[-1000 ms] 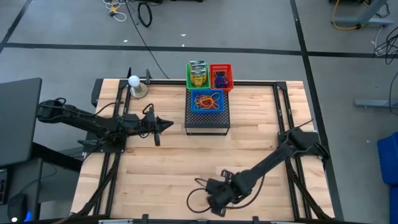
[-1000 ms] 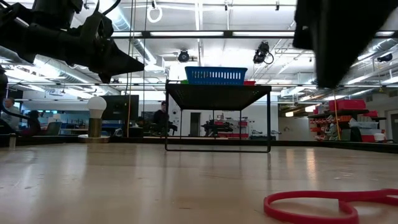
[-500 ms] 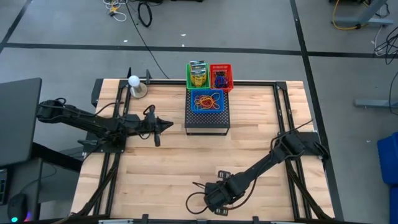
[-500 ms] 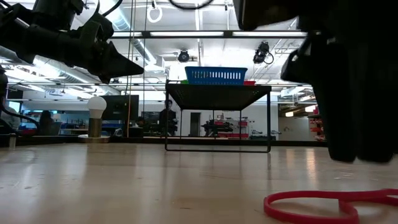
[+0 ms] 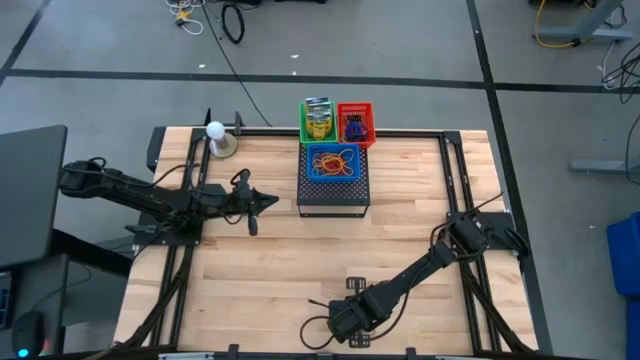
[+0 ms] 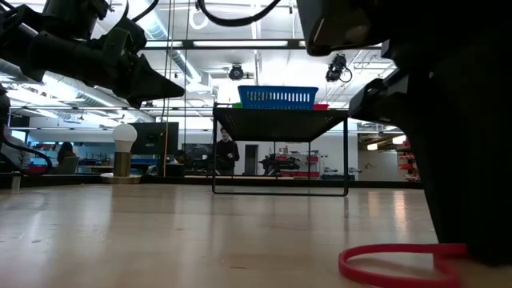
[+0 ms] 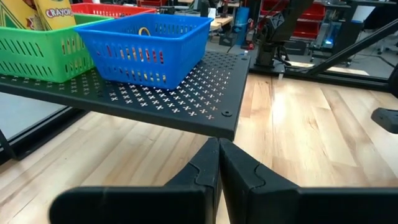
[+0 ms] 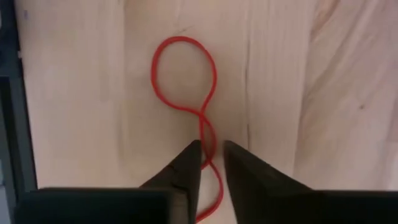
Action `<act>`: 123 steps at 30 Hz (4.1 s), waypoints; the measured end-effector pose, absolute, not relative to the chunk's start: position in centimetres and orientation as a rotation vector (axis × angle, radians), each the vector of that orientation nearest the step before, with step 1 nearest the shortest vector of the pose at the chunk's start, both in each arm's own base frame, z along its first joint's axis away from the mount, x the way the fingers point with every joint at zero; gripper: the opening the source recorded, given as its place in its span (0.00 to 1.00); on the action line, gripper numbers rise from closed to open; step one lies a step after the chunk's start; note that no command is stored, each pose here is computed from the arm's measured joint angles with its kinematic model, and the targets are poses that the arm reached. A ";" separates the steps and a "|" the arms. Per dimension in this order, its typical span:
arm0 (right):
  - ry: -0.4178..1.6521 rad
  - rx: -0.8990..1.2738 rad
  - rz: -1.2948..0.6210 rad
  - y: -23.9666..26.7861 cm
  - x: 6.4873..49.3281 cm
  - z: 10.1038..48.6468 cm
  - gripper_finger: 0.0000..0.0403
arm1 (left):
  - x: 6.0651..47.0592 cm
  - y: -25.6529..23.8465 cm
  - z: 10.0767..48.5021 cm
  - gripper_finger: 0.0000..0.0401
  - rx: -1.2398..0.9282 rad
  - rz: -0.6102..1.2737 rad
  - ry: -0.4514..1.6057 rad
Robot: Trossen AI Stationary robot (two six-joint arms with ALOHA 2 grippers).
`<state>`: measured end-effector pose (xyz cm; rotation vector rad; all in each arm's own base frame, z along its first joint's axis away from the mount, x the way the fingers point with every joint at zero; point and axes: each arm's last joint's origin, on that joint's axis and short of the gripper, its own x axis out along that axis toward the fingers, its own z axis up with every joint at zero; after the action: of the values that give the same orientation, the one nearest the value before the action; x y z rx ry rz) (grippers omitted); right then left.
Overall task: Pick & Place Office Desk Supplies
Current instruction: Put the red rubber band into the blue bin on the shelf
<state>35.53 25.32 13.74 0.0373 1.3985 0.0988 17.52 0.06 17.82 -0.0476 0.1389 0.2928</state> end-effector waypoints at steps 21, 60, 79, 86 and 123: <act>1.049 0.385 -0.661 18.6 36.1 20.1 0.00 | 17.5 0.1 17.8 0.05 -0.047 0.293 0.146; 1.193 0.415 -0.591 20.3 34.8 13.8 0.49 | 17.4 0.1 17.4 0.05 -0.044 0.295 0.179; 1.295 0.215 -0.279 17.8 35.4 13.7 0.79 | 17.4 0.1 17.3 0.05 -0.026 0.293 0.191; 1.335 0.274 -0.266 16.0 35.9 13.3 0.61 | 17.4 0.1 17.3 0.05 -0.025 0.292 0.192; 0.755 0.175 -0.506 4.0 38.5 39.4 0.00 | 16.0 2.5 19.0 0.01 -0.083 0.305 0.095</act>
<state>38.53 3.98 39.42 0.1751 0.7546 -0.5058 16.04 2.54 19.04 -0.0831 0.0948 0.3048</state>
